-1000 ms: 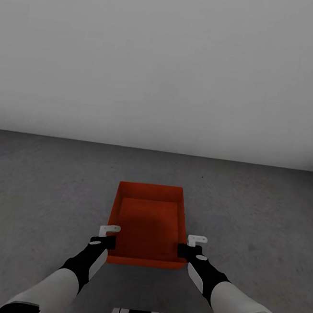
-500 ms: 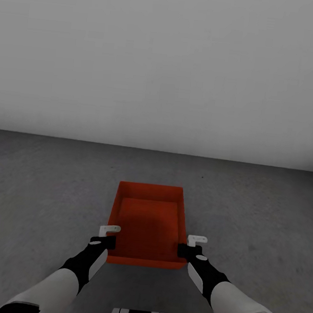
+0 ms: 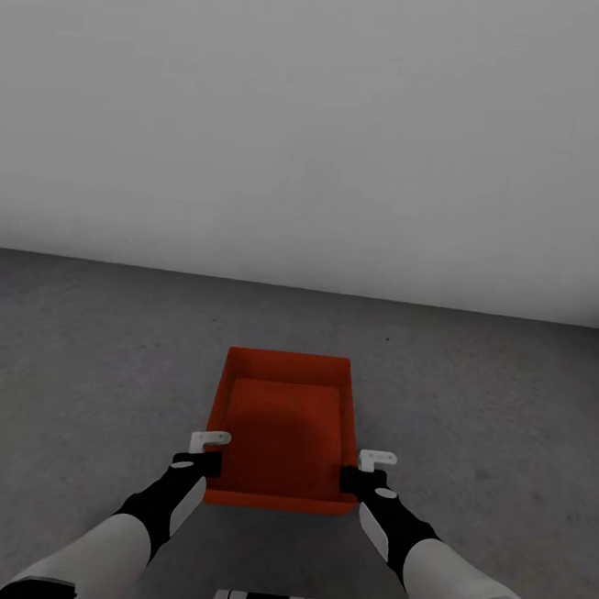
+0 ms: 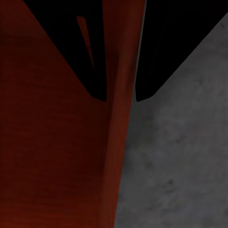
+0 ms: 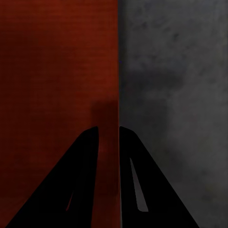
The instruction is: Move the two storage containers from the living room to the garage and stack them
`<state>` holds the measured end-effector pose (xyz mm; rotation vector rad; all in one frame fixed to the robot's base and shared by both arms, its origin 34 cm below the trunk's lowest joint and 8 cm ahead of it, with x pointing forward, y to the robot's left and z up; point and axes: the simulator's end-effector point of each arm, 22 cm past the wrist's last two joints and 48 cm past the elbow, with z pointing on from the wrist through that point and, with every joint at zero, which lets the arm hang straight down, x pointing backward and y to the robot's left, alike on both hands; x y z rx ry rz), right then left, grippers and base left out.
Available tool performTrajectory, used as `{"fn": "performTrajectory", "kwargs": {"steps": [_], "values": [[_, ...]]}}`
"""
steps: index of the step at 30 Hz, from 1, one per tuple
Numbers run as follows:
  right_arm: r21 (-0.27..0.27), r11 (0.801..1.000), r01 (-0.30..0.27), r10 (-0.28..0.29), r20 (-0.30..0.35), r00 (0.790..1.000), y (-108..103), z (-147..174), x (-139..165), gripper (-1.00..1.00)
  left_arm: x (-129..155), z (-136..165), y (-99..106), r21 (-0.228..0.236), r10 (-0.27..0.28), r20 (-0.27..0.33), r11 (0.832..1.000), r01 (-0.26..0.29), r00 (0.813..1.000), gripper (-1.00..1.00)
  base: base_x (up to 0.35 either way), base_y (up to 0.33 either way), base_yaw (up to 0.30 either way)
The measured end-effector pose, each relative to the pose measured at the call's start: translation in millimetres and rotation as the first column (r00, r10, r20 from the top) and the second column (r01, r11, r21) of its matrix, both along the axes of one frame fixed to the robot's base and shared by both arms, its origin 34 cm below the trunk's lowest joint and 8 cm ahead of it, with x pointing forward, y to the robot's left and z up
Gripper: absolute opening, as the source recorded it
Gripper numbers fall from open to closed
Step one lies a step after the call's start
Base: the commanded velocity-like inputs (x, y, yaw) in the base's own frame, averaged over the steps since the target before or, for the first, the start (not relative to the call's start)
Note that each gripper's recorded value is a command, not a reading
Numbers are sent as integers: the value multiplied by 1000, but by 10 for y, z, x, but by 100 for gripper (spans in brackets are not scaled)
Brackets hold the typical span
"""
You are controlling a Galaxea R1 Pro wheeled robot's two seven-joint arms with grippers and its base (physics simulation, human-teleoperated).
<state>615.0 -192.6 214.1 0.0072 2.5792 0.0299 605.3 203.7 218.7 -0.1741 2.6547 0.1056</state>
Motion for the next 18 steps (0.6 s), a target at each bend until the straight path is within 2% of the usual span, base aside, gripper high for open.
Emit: {"fn": "performTrajectory", "kwargs": {"steps": [12, 13, 14, 16, 18], "values": [[0, 1000, 0, 0, -2, 1000, 0, -3, -4, -100, -5, -3, 0, 0, 0, -3, 1000, 0, 1000, -100, 0, 0, 0], [0, 1000, 0, 0, -3, 1000, 0, -3, -5, 100, -5, -3, 0, 0, 0, -3, 1000, 0, 1000, -100, 0, 0, 0], [3, 1000, 16, -16, -5, 1000, -48, -10, -10, 100, 12, 4, 32, 2, 7, 7, 1000, -7, 1000, 100, 0, 0, 0], [1, 1000, 23, -23, -9, 1000, -69, -18, -22, 100, 6, 7, 349, 68, 29, 2, 997, -29, 1000, 100, 0, 0, 0], [-1, 1000, 26, -26, -9, 1000, -78, -18, -21, 100, 5, 7, 361, 72, 27, 1, 997, -27, 1000, 100, 0, 0, 0]]}}
